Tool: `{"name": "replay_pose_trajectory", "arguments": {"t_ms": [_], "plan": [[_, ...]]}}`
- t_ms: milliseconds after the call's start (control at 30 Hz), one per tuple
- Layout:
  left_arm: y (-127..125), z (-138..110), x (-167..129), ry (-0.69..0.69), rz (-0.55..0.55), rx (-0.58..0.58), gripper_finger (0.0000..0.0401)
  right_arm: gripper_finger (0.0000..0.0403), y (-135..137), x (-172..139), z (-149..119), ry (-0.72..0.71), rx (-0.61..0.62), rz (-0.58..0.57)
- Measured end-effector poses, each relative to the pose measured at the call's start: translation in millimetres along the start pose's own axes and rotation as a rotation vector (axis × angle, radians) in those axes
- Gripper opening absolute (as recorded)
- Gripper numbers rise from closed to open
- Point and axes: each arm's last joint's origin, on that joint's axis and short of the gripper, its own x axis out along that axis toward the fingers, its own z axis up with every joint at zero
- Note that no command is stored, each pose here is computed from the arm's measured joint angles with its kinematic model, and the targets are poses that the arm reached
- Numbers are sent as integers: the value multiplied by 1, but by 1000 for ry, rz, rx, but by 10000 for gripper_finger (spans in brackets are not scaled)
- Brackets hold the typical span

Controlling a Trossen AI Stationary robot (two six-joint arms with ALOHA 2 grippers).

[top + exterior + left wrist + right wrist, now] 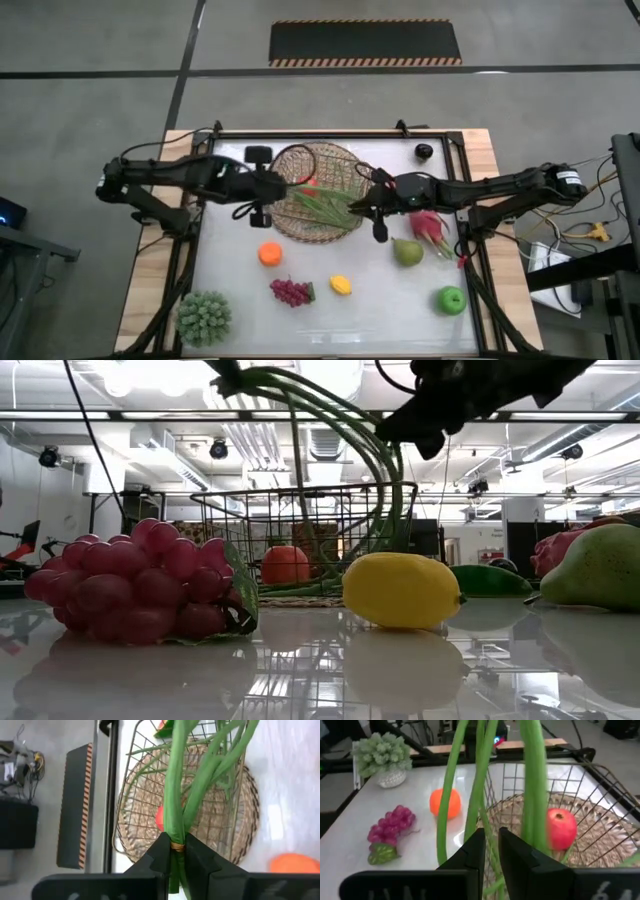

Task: Build produce basket
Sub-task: Put the string beans into the wire basket

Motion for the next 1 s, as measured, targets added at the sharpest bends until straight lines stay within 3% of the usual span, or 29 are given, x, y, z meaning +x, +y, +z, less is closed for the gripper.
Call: {"name": "replay_pose_trajectory", "arguments": {"t_ms": [467, 700, 867, 1000], "plan": [[25, 18, 83, 517, -20, 90, 15, 43, -1, 8, -6, 24, 13, -13], [31, 29, 126, 590, -28, 122, 15, 43, 2, 1, -3, 20, 7, -3], [38, 23, 148, 652, -30, 106, 15, 43, 13, -4, 1, 5, -14, 124], [32, 18, 165, 691, -91, 109, 15, 43, 22, -8, 2, -2, -26, 166]]}}
